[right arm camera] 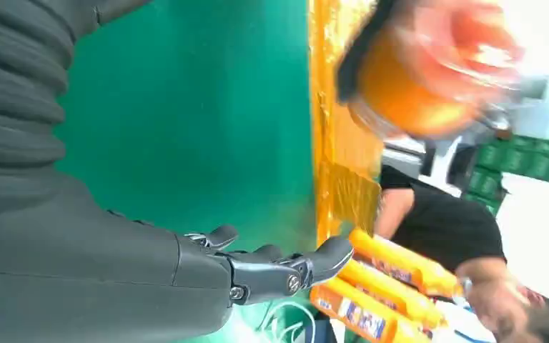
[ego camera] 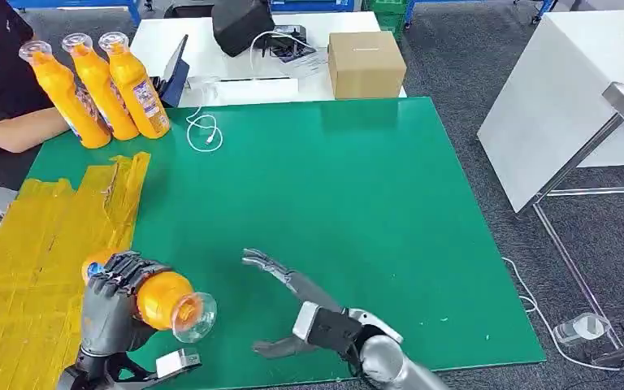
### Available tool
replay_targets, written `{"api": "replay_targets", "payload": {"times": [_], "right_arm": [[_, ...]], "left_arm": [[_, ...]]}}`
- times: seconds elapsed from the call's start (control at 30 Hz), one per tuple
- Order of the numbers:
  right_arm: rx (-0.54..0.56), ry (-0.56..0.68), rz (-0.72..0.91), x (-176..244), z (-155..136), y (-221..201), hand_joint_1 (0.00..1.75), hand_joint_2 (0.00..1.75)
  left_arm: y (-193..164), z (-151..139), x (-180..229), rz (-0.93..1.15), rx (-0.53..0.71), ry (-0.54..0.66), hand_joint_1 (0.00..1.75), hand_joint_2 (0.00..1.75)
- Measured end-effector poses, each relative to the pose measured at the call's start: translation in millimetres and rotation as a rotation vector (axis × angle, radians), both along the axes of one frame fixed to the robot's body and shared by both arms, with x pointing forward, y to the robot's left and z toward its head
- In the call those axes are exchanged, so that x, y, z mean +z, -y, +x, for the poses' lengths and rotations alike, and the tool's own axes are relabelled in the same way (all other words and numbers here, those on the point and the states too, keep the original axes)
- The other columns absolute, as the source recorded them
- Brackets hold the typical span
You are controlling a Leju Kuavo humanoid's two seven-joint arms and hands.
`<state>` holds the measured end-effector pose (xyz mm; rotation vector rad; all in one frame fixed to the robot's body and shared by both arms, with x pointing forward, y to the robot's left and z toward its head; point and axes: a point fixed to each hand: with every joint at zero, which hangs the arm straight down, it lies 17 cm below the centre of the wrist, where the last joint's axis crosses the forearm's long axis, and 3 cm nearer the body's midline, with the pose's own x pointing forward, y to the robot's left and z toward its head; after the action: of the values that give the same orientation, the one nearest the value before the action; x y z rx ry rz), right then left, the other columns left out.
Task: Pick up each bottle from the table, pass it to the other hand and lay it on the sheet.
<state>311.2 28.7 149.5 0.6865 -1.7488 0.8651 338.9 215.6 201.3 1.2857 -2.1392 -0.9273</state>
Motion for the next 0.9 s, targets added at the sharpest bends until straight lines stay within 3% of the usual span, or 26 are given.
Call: {"api": "replay_targets", "payload": {"times": [0.33, 0.73, 0.9], "right_arm": [[-0.034, 0.082, -0.028, 17, 27, 18, 0.00, 1.75], [-0.025, 0.108, -0.032, 25, 31, 17, 0.00, 1.75], [-0.021, 0.122, -0.034, 29, 34, 16, 0.00, 1.75]], "left_arm": [[-18, 29, -80, 0.227, 0.092, -0.185, 1.75, 1.75], [-17, 37, -113, 0.297, 0.084, -0.257, 1.75, 1.75], [-34, 59, -145, 0.310, 0.133, -0.374, 1.75, 1.75]]}}
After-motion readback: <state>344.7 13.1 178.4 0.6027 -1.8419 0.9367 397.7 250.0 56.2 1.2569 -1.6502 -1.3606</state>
